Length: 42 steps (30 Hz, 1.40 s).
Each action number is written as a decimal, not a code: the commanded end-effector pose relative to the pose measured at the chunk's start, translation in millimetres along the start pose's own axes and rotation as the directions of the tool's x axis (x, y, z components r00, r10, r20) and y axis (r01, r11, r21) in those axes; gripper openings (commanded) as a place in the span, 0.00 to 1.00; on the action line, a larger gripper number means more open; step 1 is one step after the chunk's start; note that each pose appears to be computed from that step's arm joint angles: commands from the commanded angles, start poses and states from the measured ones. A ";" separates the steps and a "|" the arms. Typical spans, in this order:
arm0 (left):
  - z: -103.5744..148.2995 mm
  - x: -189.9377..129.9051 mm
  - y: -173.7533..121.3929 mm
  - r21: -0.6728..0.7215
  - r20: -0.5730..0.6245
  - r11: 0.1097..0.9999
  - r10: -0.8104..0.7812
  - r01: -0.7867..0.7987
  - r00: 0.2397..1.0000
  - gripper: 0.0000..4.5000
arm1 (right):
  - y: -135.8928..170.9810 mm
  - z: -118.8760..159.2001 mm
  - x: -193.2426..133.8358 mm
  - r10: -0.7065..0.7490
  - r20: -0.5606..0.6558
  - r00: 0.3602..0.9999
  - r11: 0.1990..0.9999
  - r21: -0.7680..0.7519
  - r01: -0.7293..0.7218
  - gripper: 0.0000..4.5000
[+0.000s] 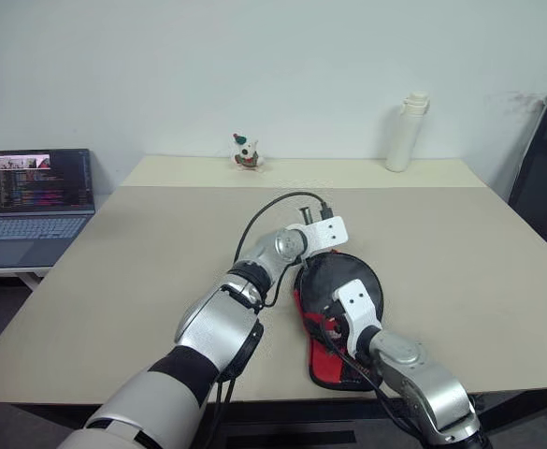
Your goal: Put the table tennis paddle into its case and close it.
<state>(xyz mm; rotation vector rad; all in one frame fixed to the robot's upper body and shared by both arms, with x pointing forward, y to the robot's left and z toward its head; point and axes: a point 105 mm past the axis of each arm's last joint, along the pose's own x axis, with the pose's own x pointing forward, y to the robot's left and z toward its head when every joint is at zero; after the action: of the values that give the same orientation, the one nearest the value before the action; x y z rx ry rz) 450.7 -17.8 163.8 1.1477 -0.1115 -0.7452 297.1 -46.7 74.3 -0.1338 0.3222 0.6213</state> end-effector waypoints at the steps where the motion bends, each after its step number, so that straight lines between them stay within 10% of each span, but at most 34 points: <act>1: 57.8 3.5 19.6 0.160 0.160 0.983 0.060 -0.086 0.985 0.00 | 19.5 -54.4 -0.4 0.060 -0.204 0.977 0.996 0.082 -0.044 1.00; 13: 52.8 6.4 -0.4 0.162 0.148 0.987 -0.022 -0.003 0.989 0.00 | 23.4 -51.6 4.9 0.068 -0.186 0.980 0.995 0.082 -0.053 1.00; 24: 11.5 -3.3 13.8 -0.081 0.064 0.997 0.000 0.005 0.998 0.81 | 4.7 -10.2 4.5 0.060 -0.059 0.996 0.997 0.053 -0.057 1.00; 33: -16.0 -37.6 72.6 -0.496 0.169 0.862 0.211 -0.102 0.963 0.81 | -33.2 32.5 -22.3 0.059 0.076 0.995 0.998 0.000 -0.059 1.00; 42: -59.9 -104.0 76.0 -0.745 0.486 0.602 0.198 0.286 0.851 0.81 | -54.1 82.9 -50.7 0.176 0.263 0.949 0.979 0.058 -0.197 1.00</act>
<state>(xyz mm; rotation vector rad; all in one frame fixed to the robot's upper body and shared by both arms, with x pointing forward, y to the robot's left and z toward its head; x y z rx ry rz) 443.0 99.2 212.5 0.0750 -0.1178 -0.9344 308.3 -92.7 155.9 0.0506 0.1653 0.8056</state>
